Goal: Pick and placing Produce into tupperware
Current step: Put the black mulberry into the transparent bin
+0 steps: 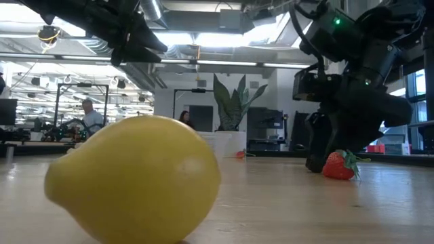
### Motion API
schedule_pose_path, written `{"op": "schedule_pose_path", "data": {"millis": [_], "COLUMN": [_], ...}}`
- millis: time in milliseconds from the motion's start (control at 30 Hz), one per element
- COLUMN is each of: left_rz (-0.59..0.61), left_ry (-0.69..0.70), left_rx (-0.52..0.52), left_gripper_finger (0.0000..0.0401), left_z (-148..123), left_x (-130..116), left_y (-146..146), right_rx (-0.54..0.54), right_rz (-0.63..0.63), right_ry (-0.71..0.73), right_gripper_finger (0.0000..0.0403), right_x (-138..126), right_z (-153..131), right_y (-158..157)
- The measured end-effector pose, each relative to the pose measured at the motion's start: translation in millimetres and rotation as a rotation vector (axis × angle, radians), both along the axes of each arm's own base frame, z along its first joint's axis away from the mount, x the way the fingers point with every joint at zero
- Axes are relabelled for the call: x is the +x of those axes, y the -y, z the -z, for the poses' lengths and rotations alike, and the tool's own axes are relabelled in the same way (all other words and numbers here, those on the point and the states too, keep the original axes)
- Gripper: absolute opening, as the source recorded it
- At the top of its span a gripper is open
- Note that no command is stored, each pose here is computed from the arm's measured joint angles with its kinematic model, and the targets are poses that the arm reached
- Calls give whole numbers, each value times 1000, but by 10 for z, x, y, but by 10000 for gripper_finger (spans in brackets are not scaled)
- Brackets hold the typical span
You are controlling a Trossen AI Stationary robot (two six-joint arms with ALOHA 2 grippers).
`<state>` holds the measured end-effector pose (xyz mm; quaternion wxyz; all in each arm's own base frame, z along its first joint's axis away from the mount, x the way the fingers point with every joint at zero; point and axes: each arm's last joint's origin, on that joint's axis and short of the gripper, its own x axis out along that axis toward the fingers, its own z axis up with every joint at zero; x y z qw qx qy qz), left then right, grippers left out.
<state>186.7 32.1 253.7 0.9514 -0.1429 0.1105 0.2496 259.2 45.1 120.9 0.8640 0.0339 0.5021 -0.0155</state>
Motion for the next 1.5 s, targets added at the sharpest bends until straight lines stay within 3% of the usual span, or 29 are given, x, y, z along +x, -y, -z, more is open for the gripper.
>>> {"op": "schedule_pose_path", "data": {"millis": [233, 667, 1067, 1300, 1500], "left_rz": [0, -1, -2, -3, -2], "left_ry": [-15, -35, -34, -34, -34], "left_rx": [-2, -9, -11, -10, -11], "left_gripper_finger": [207, 207, 207, 207, 207], "left_z": [13, 33, 34, 33, 33], "left_x": [-4, -11, -11, -11, -11], "left_y": [0, 1, 2, 1, 2], "right_rx": [2, 14, 22, -109, -186], "right_rz": [20, 20, 20, -92, -84], "right_ry": [-1, 12, -9, 25, 342], "right_gripper_finger": [282, 106, 101, 100, 100], "right_x": [11, 25, 65, 481, 904], "right_z": [19, 18, -29, -680, -1541], "right_y": [0, -2, -13, 58, 243]}}
